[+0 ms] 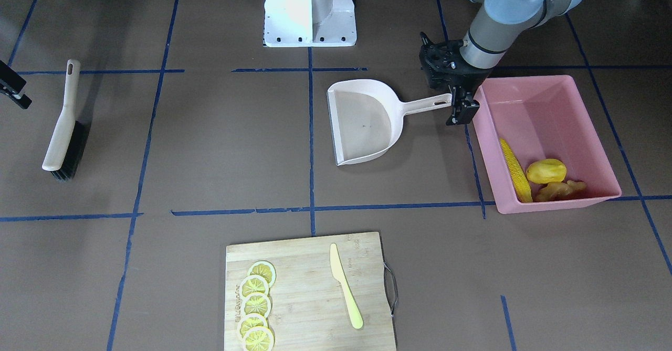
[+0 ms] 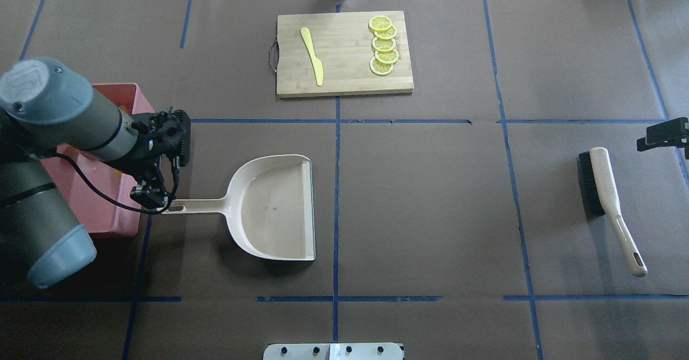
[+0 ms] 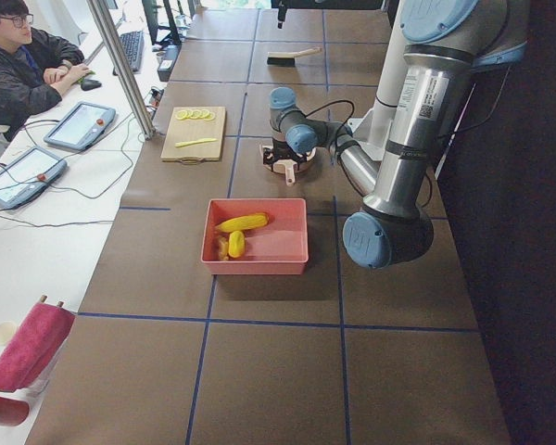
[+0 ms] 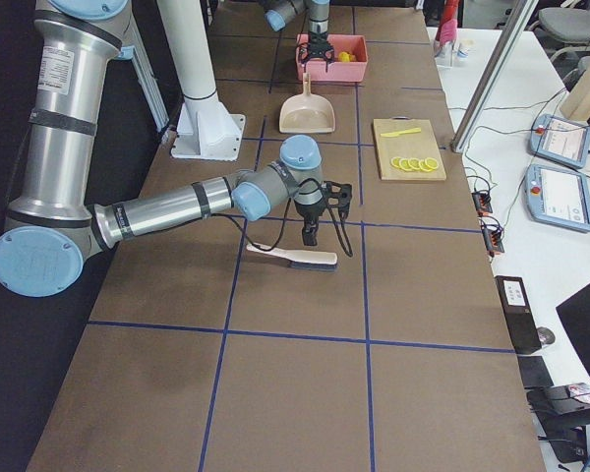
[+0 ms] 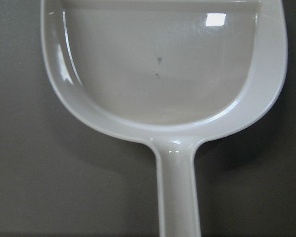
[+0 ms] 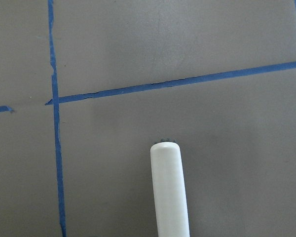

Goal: Sweep and dump trash into bin

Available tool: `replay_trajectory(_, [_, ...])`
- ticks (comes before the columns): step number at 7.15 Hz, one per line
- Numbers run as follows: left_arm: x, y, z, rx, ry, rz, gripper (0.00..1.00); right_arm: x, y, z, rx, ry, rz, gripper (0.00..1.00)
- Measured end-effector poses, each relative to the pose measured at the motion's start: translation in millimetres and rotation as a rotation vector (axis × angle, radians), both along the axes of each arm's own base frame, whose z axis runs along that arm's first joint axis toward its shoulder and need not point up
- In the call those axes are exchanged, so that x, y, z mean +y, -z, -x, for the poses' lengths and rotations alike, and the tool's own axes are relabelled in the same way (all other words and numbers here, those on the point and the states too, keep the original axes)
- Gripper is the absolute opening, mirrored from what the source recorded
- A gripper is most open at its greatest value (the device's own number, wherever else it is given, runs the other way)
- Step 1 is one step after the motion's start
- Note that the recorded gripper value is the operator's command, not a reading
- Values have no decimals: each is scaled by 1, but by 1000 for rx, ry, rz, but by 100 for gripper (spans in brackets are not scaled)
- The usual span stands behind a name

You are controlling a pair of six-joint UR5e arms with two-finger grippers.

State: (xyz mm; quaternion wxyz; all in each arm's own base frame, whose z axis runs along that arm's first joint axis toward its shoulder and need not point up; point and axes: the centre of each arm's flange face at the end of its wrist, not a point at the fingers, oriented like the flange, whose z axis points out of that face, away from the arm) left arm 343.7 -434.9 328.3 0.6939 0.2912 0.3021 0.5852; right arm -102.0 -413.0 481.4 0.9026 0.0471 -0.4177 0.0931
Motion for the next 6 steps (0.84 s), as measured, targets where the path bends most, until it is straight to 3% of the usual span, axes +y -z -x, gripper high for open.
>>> replay_trajectory(2, [-27,-17,68,-42,126,56,100,-3,5,-2,-3,-7,-11,100])
replay_trajectory(3, [-38,-27,96,-73,197,126,100,-7,11,-4,-7,-16,-25,100])
replay_trajectory(6, [-72,-67,195,-181,528,526,100,-23,20,-7,-10,-34,-47,100])
